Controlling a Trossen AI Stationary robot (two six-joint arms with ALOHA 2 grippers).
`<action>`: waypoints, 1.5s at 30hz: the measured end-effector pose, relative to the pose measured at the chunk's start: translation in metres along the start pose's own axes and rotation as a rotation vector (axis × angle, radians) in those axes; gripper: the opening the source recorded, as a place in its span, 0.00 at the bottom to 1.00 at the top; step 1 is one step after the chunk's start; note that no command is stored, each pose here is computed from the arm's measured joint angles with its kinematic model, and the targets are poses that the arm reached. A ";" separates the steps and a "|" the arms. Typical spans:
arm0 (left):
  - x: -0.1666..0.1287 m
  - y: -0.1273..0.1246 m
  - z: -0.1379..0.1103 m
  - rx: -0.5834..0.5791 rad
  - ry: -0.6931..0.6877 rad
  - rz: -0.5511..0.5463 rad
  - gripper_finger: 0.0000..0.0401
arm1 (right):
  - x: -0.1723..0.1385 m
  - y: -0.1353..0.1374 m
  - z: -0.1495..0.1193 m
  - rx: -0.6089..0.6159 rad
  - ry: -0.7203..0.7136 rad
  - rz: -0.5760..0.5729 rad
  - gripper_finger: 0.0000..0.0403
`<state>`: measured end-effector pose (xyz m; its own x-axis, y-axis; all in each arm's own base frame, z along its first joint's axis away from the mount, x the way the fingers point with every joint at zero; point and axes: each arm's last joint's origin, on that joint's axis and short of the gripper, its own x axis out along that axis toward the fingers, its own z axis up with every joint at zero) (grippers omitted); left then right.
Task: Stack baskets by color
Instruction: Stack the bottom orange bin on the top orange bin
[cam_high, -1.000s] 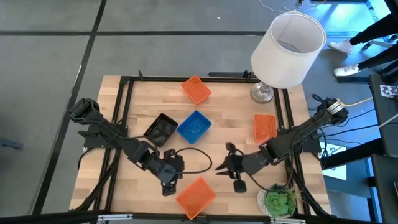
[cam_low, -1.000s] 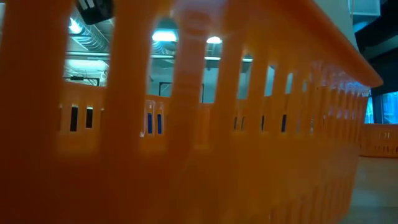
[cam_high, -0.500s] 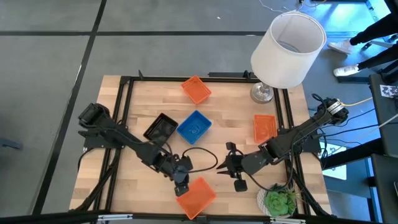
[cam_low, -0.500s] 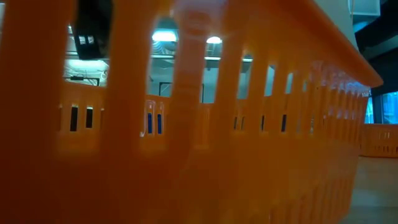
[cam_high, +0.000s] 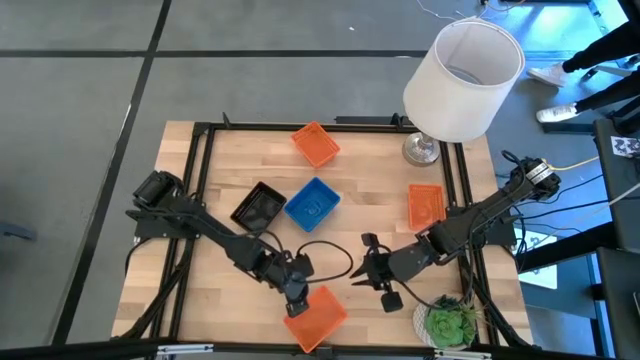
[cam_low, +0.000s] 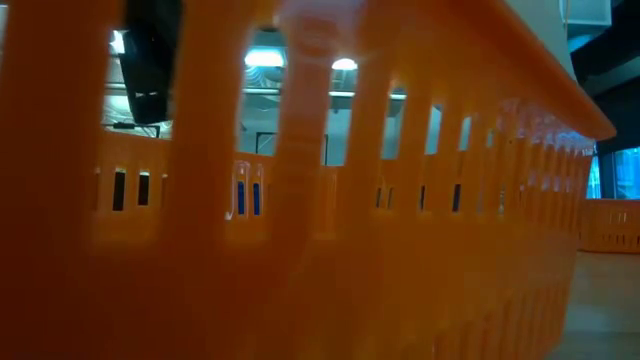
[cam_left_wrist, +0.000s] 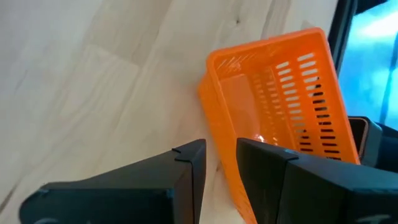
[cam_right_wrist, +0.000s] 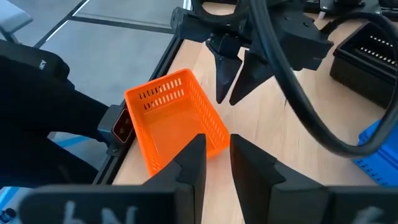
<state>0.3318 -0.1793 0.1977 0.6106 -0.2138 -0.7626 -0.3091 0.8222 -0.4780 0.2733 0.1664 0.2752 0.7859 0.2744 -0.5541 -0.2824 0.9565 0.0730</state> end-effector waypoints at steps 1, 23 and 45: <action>0.000 0.000 0.000 0.000 -0.010 0.008 0.20 | 0.000 0.000 0.000 0.002 0.000 0.000 0.18; -0.003 -0.014 -0.011 0.102 -0.123 0.013 0.20 | 0.000 0.000 0.000 0.010 0.002 0.007 0.18; 0.022 -0.011 -0.019 0.193 -0.081 0.017 0.20 | 0.000 0.000 -0.001 0.010 0.007 0.008 0.18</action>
<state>0.3344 -0.2030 0.1774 0.6657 -0.1622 -0.7284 -0.1792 0.9128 -0.3670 0.2731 0.1666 0.2746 0.7799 0.2812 -0.5592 -0.2830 0.9553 0.0857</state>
